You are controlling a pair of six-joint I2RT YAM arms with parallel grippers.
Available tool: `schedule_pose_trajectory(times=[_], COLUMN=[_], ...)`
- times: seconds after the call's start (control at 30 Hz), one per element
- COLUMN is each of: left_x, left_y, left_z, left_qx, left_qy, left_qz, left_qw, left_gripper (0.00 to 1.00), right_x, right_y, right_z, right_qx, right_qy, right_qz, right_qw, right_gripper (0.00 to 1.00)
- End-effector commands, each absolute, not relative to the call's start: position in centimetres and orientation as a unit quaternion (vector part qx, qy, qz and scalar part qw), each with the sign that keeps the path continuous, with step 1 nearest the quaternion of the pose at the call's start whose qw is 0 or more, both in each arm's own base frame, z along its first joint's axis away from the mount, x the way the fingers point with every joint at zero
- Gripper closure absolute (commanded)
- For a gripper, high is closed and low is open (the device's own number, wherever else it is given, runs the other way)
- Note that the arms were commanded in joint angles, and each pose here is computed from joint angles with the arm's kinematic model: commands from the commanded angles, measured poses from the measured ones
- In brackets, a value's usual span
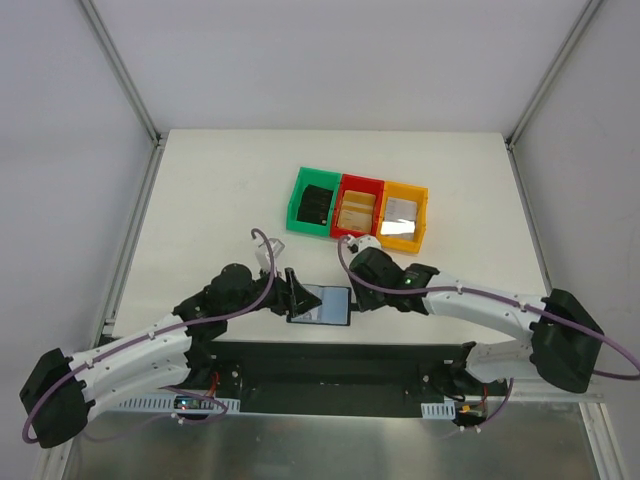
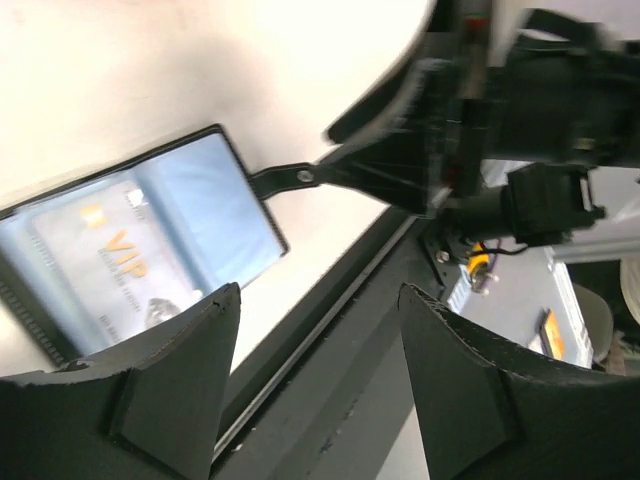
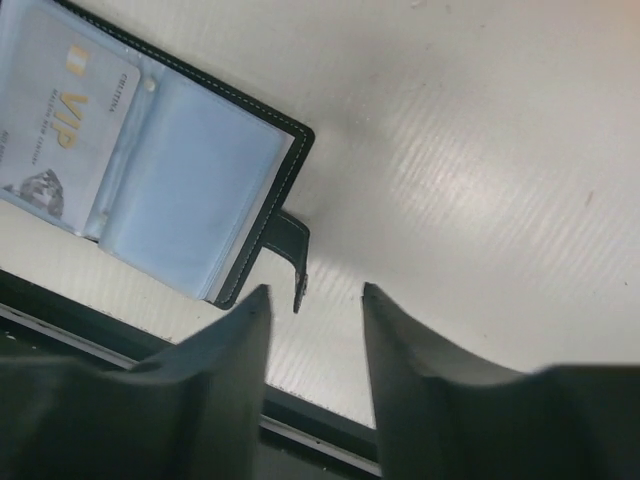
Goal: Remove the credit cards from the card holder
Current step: Remove the credit card from the card holder.
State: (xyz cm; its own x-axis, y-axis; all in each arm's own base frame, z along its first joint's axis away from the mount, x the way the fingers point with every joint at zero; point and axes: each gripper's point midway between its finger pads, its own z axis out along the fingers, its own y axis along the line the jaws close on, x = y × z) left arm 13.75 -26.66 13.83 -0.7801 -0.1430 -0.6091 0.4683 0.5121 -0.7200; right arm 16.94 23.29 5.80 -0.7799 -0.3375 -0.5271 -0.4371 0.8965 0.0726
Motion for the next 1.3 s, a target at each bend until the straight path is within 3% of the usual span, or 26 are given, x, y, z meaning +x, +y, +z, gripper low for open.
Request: schedule_pose_trajectory(times=[0.0,0.13,0.3,0.47,0.67,1.1,1.27], left_x=[14.5,14.7,15.4,15.6,15.9,16.4,16.5], left_y=[-24.8,-24.5,-23.6,-22.5,-21.6,-22.6,-23.0], left_z=[11.6,10.7,9.4,7.8,6.3,6.7,5.9], left_qx=[0.073,0.065,0.035,0.002,-0.022,-0.017,-0.016], left_qy=[0.832,0.840,0.850,0.860,0.869,0.864,0.870], left_qz=[-0.447,-0.438,-0.417,-0.405,-0.391,-0.406,-0.403], left_qw=[0.322,0.315,0.322,0.311,0.301,0.297,0.284], left_gripper=[0.37,0.37,0.38,0.44,0.63,0.99,1.00], right_x=[17.5,17.6,16.8,16.5,16.2,17.3,17.2], right_y=[21.5,21.7,27.3,31.2,34.7,35.3,35.5], right_z=[8.5,10.1,12.7,13.6,13.6,8.4,6.5], right_qx=[-0.205,-0.208,-0.213,-0.218,-0.206,-0.143,-0.130], right_qy=[0.932,0.927,0.893,0.858,0.836,0.854,0.860], right_qz=[0.073,0.084,0.239,0.335,0.422,0.449,0.449], right_qw=[0.290,0.300,0.317,0.324,0.283,0.219,0.204], right_gripper=[0.50,0.44,0.57,0.56,0.57,0.58,0.59])
